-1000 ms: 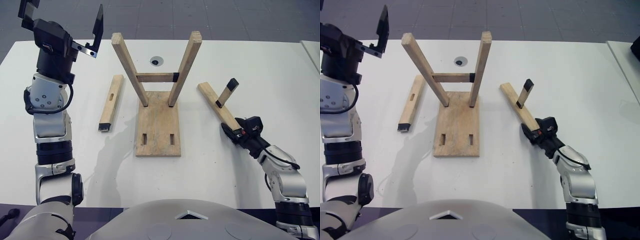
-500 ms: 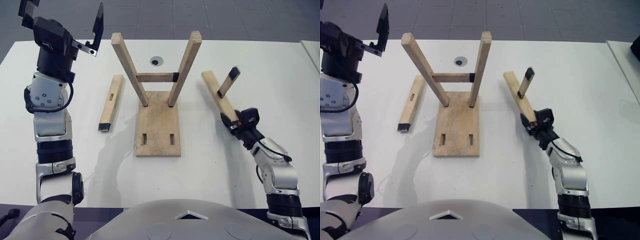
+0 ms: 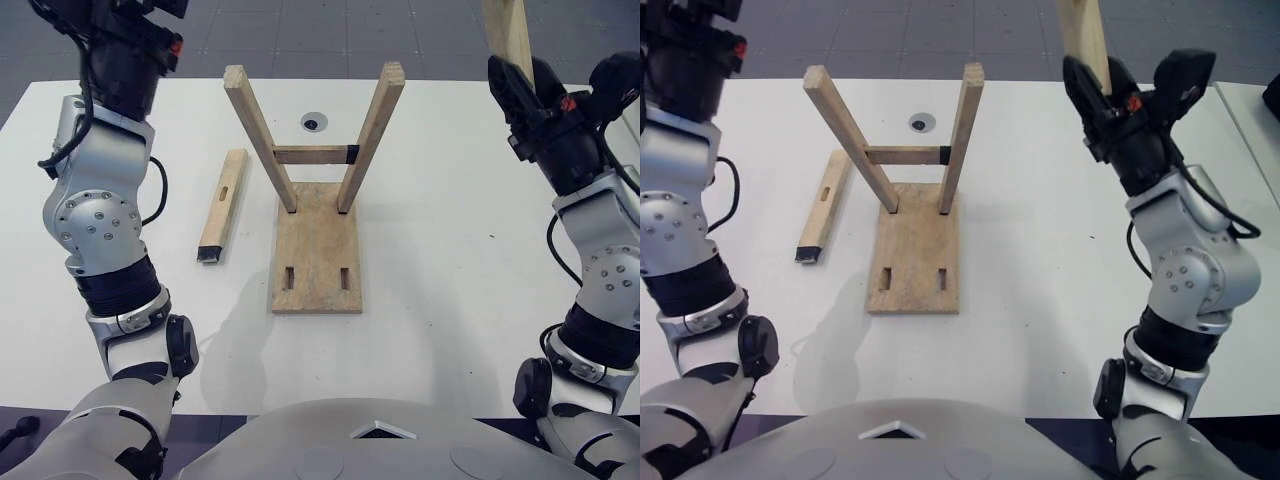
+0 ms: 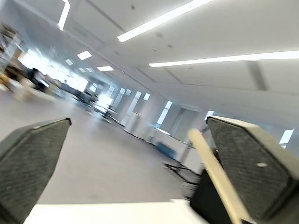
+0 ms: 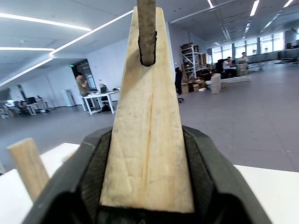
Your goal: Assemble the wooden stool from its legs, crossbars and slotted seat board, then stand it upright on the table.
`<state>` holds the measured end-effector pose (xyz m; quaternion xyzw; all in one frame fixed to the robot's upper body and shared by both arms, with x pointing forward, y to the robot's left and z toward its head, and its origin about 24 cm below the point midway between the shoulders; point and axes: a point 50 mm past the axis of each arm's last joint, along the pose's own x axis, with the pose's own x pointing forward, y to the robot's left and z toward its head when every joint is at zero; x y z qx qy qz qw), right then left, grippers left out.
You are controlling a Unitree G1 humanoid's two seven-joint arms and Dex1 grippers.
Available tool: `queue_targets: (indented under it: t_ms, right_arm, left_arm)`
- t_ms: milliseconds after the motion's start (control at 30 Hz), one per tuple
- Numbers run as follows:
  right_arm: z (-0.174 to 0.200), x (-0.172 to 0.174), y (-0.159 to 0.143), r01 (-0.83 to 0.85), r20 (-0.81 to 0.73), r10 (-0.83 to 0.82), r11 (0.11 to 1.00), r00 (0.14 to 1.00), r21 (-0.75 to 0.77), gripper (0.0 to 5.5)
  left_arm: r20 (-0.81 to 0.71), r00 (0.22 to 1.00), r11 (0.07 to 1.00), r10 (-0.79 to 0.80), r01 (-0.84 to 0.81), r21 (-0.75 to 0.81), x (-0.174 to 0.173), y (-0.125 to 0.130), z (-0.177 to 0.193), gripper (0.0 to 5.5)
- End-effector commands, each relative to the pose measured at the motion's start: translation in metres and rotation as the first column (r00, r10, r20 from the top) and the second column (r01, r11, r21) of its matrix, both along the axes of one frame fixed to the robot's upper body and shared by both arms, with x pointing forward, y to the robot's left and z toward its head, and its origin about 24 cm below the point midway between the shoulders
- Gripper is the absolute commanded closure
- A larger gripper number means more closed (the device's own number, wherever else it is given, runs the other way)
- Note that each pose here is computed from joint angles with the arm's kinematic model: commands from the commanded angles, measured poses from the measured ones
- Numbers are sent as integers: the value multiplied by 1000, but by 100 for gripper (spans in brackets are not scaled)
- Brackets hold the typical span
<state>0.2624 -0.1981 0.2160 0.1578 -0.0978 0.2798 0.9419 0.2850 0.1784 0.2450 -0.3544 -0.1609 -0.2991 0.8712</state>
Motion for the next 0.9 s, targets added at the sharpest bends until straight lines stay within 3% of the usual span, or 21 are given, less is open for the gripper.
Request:
queue_targets:
  t_ms: [33, 267, 500, 733, 900]
  right_arm:
    - [37, -9, 25, -295, 77, 290, 953, 954, 64, 348]
    - [43, -20, 54, -532, 53, 530, 834, 846, 147, 348]
    - [35, -33, 70, -667, 12, 678, 720, 735, 194, 348]
    - [25, -39, 76, -722, -23, 749, 646, 662, 248, 348]
    - [20, -46, 80, -761, -37, 791, 599, 611, 249, 348]
  left_arm:
    - [-127, 910, 919, -394, 390, -58, -35, -28, -13, 10]
    - [-208, 816, 839, -540, 542, -53, -57, -45, -26, 10]
    - [-150, 787, 802, -598, 588, -109, -60, -47, -13, 117]
    - [-79, 747, 751, -661, 657, -69, -71, -52, -4, 14]
    - [-101, 751, 758, -652, 650, -61, -68, -51, -5, 10]
